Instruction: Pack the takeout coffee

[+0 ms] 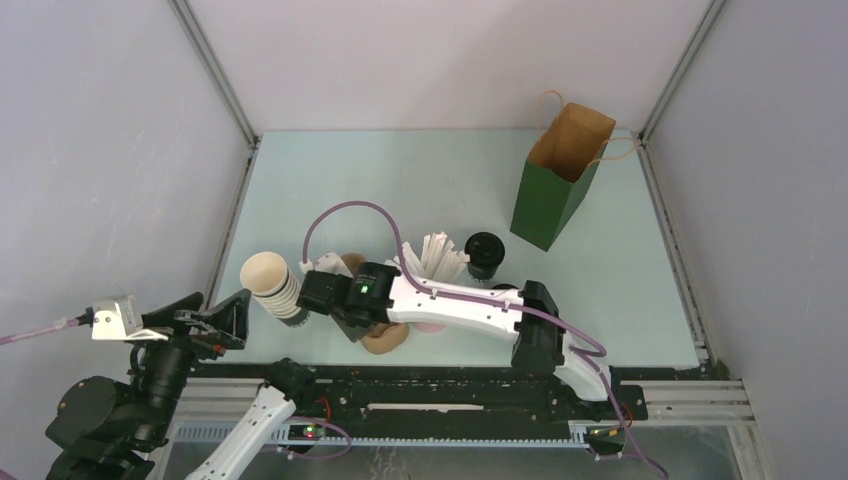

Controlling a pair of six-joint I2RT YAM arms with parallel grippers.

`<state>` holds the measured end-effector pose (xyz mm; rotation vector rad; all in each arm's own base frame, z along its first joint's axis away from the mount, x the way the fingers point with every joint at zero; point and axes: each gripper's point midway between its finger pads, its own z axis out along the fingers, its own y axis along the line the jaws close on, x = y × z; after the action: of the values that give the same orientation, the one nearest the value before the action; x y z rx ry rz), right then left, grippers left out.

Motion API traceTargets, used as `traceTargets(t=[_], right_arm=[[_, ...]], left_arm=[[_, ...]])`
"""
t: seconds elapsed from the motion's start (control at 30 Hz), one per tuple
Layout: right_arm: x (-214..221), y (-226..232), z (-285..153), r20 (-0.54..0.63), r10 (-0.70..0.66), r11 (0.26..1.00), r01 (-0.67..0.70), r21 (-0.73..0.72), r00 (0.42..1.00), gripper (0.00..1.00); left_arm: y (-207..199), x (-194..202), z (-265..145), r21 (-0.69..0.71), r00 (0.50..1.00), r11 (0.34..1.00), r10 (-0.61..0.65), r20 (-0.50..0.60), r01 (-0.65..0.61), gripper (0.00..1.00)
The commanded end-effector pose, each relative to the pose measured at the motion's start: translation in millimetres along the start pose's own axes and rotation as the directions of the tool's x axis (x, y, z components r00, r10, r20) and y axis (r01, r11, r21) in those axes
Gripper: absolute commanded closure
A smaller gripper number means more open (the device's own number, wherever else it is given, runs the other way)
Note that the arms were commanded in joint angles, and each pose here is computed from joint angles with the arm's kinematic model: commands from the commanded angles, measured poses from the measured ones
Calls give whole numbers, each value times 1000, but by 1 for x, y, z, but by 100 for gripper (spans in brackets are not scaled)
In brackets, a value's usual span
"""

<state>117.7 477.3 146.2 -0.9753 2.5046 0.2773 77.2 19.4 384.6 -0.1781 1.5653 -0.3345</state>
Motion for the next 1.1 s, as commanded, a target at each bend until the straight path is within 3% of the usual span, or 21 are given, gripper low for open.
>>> traceTargets(t=[0.0,0.67,1.07], right_arm=[[-4,-10,-9,18,-40,997,38,70,999,71],[2,5,1,-3,-66,997,66,29,998,60],[-3,-12,-17,20,-56,993,54,103,998,68]], left_arm=[[-3,-3,0,18,1000,1000,-10,7,9,0],[-2,-2,-1,15,1000,1000,-7,7,7,0],[-4,-2,0,22,1000,1000,-4,0,4,0]])
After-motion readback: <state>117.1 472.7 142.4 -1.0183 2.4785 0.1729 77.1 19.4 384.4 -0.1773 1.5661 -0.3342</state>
